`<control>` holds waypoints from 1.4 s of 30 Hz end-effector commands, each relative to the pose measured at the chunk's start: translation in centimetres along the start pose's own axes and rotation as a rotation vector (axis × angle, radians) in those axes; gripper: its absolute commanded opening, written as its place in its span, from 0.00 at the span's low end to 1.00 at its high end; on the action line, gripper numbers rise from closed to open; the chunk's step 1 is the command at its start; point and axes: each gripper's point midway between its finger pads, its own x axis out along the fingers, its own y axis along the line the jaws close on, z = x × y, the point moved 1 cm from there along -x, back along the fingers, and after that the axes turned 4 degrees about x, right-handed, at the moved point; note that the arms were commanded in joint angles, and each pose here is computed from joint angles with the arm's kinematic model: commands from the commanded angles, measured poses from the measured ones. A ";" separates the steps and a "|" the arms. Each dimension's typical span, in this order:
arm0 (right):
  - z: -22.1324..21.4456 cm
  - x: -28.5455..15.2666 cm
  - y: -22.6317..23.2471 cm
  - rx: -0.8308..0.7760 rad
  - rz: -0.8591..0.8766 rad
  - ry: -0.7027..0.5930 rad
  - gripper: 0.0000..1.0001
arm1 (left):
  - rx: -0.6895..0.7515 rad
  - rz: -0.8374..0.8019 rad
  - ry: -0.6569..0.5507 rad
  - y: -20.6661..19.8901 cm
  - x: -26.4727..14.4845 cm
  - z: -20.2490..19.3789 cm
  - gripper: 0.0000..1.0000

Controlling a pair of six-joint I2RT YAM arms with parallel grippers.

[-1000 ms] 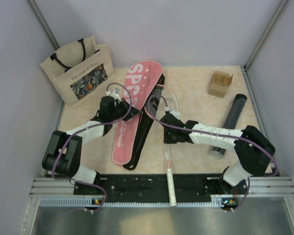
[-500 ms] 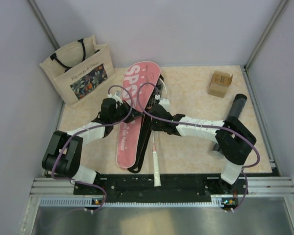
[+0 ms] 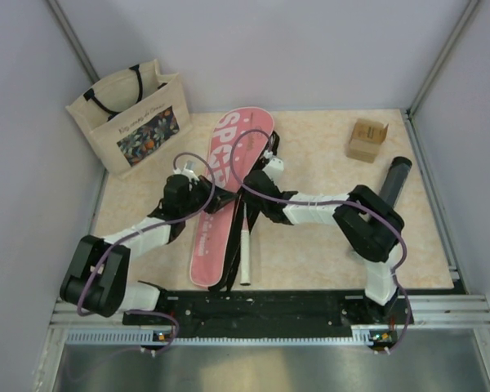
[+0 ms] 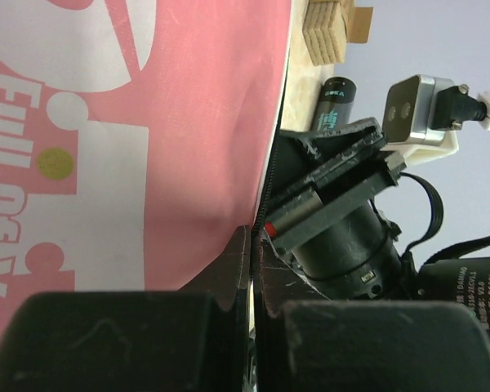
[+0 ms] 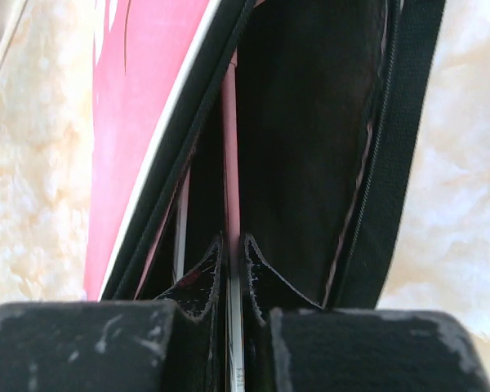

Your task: Pack up the badminton gear

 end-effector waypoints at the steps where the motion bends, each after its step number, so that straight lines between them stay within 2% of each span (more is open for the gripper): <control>1: 3.9 1.6 3.6 0.187 0.090 -0.155 0.00 | 0.003 -0.097 -0.087 -2.9 -0.8 1.2 0.00; 5: 2.7 2.6 3.6 0.187 0.111 -0.131 0.00 | 0.031 -0.068 -0.080 -2.1 -0.6 1.0 0.00; 6: 2.6 2.6 3.6 0.178 0.119 -0.128 0.03 | 0.044 -0.067 -0.075 -2.1 -0.5 1.0 0.00; 7: 2.4 2.5 3.6 0.170 0.122 -0.121 0.05 | 0.062 -0.060 -0.064 -1.9 -0.5 0.9 0.05; 9: 2.2 2.4 2.9 0.168 0.112 -0.119 0.05 | 0.117 -0.018 -0.030 -1.5 -0.6 0.6 0.23; 11: 2.0 2.4 2.7 0.170 0.114 -0.115 0.05 | 0.204 0.043 0.001 -1.0 -1.1 0.2 0.32; 16: 1.3 2.9 2.7 0.182 0.132 -0.087 0.05 | 0.450 0.266 0.044 2.0 -4.0 0.0 0.40; 19: 0.9 3.0 2.9 0.197 0.143 -0.078 0.05 | 0.557 0.313 0.086 2.7 -5.5 -0.6 0.43; 24: 0.7 3.2 3.1 0.214 0.156 -0.066 0.04 | 0.619 0.304 0.143 3.0 -6.5 -2.7 0.46; 30: 0.5 3.2 2.8 0.273 0.171 -0.060 0.04 | 0.603 0.293 0.156 4.1 -5.9 -4.2 0.46; 34: 0.5 3.4 2.9 0.289 0.176 -0.059 0.03 | 0.615 0.375 0.151 5.8 -5.9 -4.0 0.46; 42: 0.6 3.5 3.0 0.308 0.180 -0.059 0.03 | 0.639 0.406 0.169 6.2 -5.3 -4.1 0.46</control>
